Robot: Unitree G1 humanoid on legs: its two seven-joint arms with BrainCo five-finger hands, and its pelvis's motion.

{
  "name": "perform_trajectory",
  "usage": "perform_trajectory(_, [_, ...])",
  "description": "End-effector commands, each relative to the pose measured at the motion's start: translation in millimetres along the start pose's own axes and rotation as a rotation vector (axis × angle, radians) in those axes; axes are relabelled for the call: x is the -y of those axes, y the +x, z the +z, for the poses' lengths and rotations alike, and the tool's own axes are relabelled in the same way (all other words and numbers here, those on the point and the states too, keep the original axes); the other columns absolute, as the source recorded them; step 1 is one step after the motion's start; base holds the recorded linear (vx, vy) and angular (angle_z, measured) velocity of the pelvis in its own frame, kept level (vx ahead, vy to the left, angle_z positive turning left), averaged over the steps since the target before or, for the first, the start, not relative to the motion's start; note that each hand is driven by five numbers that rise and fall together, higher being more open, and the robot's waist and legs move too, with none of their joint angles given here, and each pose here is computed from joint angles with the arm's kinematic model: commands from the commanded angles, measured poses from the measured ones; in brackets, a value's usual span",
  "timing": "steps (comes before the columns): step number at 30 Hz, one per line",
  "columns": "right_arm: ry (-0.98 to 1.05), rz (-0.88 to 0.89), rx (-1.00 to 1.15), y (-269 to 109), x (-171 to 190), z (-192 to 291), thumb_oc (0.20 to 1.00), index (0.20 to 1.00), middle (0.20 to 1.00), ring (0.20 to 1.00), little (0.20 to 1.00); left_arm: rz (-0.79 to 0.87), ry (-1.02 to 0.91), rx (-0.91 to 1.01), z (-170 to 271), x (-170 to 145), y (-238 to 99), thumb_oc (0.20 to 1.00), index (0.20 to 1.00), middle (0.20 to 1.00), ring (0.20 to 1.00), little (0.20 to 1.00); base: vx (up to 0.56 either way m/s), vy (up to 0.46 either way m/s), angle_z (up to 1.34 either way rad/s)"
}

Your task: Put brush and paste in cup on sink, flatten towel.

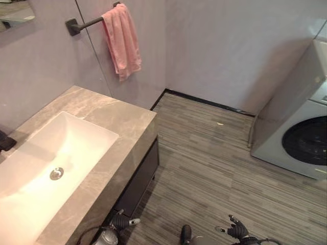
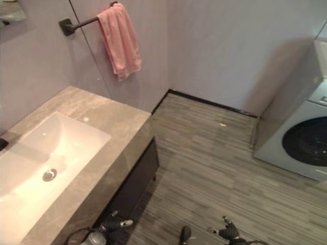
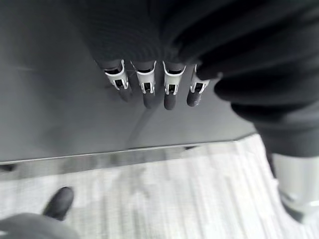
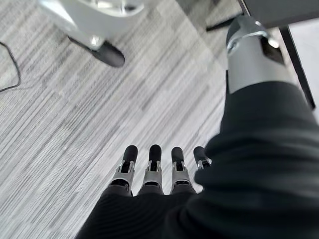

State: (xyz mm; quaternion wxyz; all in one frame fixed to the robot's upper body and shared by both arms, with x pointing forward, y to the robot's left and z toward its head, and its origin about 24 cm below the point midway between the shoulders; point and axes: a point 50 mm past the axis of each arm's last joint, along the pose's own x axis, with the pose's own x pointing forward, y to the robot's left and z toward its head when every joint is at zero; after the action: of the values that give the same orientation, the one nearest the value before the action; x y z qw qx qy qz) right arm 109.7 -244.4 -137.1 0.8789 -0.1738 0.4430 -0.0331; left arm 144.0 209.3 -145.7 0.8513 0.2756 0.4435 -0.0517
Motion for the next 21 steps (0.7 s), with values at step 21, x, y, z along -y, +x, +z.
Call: perform_trajectory(21, [0.196,-0.022,0.282,17.8,-8.8,85.1,1.0,1.0,1.0,1.0,1.0,0.241,-0.346,0.185,34.7,-41.1,2.3,1.0,1.0,1.0,1.0,1.0,0.1,0.028,-0.46])
